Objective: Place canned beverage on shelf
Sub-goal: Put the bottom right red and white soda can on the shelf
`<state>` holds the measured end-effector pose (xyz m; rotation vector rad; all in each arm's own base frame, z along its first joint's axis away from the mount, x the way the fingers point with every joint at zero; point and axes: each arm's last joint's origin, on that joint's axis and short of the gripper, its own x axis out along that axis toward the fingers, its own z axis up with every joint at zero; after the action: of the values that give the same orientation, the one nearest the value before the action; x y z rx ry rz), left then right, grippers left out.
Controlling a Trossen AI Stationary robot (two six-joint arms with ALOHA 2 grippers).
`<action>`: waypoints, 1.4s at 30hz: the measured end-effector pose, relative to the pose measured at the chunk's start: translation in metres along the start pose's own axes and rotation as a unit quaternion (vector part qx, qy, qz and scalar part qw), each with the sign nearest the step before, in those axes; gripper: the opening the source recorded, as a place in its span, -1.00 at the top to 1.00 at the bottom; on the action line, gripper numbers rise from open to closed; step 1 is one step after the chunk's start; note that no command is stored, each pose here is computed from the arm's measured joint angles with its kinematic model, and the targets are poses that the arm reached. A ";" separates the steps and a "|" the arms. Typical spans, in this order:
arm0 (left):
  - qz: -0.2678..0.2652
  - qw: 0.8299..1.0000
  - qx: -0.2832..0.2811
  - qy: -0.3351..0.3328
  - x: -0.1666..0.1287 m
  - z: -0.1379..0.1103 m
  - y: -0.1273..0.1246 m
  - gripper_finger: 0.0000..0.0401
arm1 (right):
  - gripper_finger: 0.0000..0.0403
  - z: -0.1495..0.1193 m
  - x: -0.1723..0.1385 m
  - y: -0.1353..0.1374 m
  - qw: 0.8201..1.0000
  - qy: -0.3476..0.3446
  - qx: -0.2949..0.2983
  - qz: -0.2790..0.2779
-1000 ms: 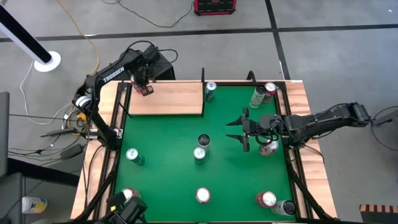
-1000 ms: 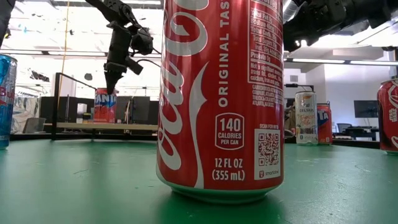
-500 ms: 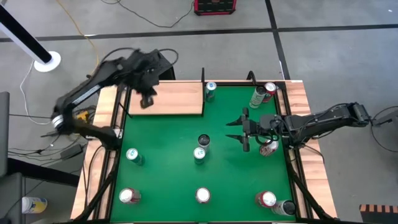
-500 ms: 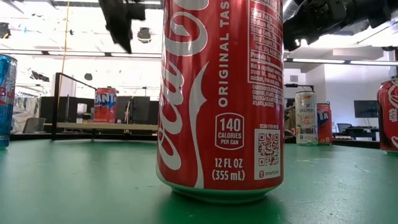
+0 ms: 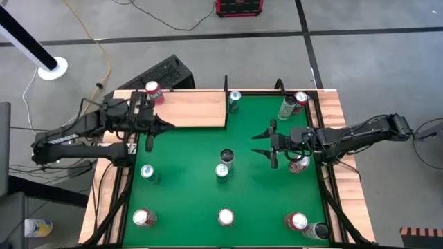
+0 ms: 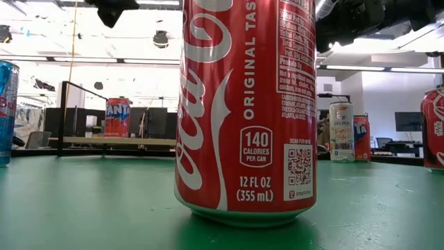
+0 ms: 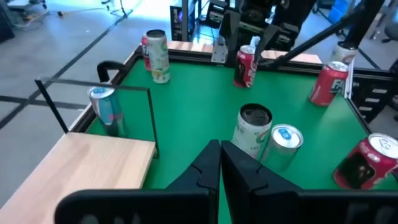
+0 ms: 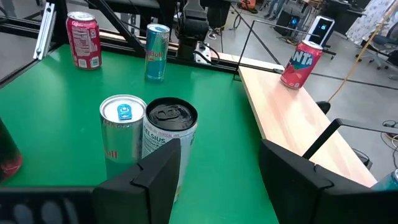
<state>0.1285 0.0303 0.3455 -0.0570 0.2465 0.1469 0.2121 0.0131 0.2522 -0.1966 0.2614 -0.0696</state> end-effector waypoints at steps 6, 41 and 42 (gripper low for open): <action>-0.002 1.000 0.011 0.009 -0.001 -0.017 0.000 1.00 | -0.19 0.001 0.000 0.000 1.000 -0.003 0.029 -0.001; -0.138 0.980 -0.022 -0.145 -0.041 -0.062 -0.028 1.00 | -0.19 0.068 -0.018 0.047 0.982 -0.041 0.164 0.085; -0.136 0.977 -0.021 -0.162 -0.044 -0.065 -0.027 1.00 | -0.19 0.072 -0.019 0.049 0.983 -0.039 0.161 0.077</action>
<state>0.0745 -0.0071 0.2941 -0.1070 -0.0913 -0.1116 0.2145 0.0758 0.3149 0.1434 0.1826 0.0498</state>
